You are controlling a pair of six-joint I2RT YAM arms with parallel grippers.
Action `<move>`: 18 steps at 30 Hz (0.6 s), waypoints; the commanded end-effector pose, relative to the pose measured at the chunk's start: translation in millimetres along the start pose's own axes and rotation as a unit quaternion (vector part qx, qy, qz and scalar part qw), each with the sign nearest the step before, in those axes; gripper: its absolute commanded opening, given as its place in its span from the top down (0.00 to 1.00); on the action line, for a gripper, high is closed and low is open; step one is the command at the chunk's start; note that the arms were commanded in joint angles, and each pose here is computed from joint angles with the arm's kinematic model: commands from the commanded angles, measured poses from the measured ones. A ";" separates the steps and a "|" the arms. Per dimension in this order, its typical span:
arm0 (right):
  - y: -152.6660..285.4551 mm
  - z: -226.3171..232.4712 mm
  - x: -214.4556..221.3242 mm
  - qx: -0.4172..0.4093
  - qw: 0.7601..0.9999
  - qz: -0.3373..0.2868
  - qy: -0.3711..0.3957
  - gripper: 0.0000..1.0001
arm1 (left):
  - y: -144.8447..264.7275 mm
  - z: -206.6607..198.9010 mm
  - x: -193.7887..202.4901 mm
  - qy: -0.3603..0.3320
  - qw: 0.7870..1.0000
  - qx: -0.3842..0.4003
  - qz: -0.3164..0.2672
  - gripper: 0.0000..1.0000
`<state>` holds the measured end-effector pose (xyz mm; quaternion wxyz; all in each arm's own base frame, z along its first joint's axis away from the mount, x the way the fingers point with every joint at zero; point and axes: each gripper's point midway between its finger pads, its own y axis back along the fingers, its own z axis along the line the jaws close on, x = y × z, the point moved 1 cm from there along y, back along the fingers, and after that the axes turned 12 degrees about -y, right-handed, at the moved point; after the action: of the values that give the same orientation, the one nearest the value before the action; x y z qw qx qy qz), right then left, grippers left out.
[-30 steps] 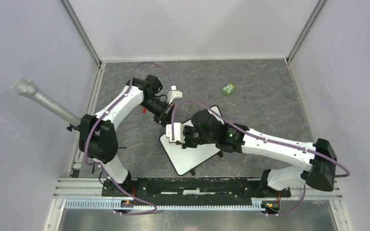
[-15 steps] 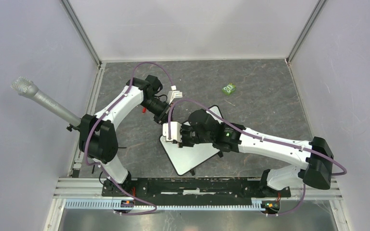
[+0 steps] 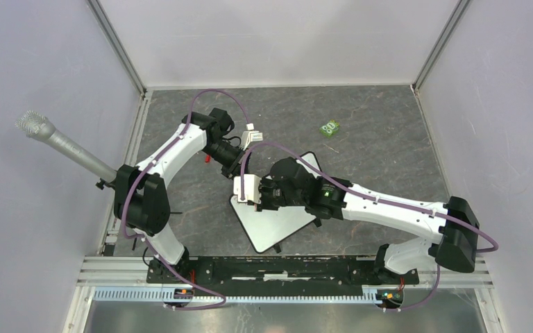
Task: Write a sentence on the whiteboard
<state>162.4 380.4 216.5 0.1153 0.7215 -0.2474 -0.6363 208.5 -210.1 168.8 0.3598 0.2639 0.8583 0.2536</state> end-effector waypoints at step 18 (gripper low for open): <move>14.1 -16.5 16.6 0.058 0.998 0.023 0.027 1.00 | 4.9 -6.0 -3.4 -0.032 0.999 -0.005 -0.007 0.98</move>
<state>167.9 370.1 205.4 0.1163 0.7302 -0.2747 -0.6147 209.2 -209.7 167.9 0.3615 0.2641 0.8568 0.2560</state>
